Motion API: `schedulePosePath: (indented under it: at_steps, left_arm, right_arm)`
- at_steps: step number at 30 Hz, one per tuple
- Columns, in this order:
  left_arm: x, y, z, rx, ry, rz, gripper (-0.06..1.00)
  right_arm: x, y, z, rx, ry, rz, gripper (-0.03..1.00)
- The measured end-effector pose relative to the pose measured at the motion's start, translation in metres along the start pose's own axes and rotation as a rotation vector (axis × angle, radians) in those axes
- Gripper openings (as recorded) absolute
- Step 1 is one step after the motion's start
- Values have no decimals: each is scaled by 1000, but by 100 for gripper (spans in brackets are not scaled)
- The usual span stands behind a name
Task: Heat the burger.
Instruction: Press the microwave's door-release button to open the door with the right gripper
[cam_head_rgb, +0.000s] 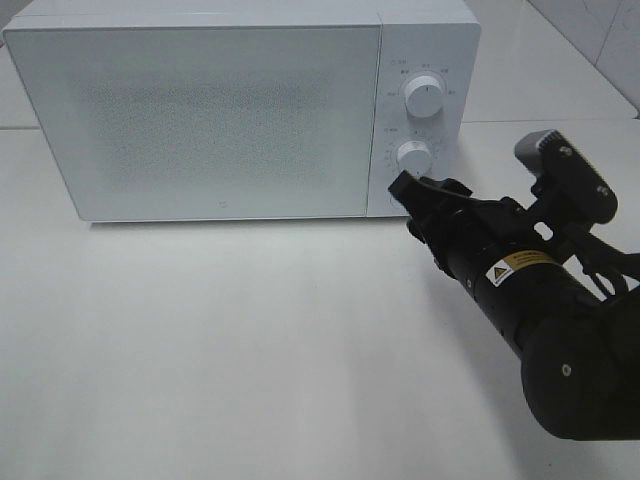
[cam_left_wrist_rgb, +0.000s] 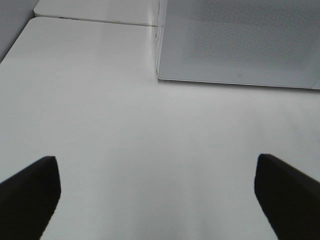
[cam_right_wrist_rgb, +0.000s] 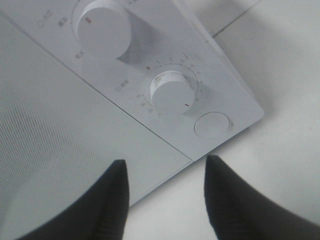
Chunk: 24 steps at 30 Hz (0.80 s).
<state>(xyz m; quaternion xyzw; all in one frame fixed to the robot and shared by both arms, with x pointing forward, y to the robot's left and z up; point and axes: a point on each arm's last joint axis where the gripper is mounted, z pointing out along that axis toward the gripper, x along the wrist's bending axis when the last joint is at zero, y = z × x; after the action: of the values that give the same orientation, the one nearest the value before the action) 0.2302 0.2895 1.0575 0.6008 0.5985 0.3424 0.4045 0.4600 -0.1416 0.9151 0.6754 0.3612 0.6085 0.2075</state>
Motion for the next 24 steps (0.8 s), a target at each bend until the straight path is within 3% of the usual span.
schedulePosePath:
  at_steps: [2,3,4,5,7,10,15,24]
  left_arm:
    - [0,0,0,0,0,0,97]
    - [0,0,0,0,0,0,97]
    - [0,0,0,0,0,0,97]
    - [0,0,0,0,0,0,97]
    - [0,0,0,0,0,0,97]
    - [0,0,0,0,0,0,97]
    - [0,0,0,0,0,0,97]
    - [0,0,0,0,0,0,97]
  right_arm:
    - [0,0,0,-1,-1,275,30]
    - [0,0,0,-1,-1,275,30]
    - [0,0,0,-3,-3,413,23]
    - [0,0,0,-3,-3,413,23]
    - [-1,0,0,-6,-5,569,15]
    - [-1,1,0,-10,-9,671,8]
    - [-4,2,0,-39,-34,737,1]
    - [-17,-3,6,-91,-107,746,0]
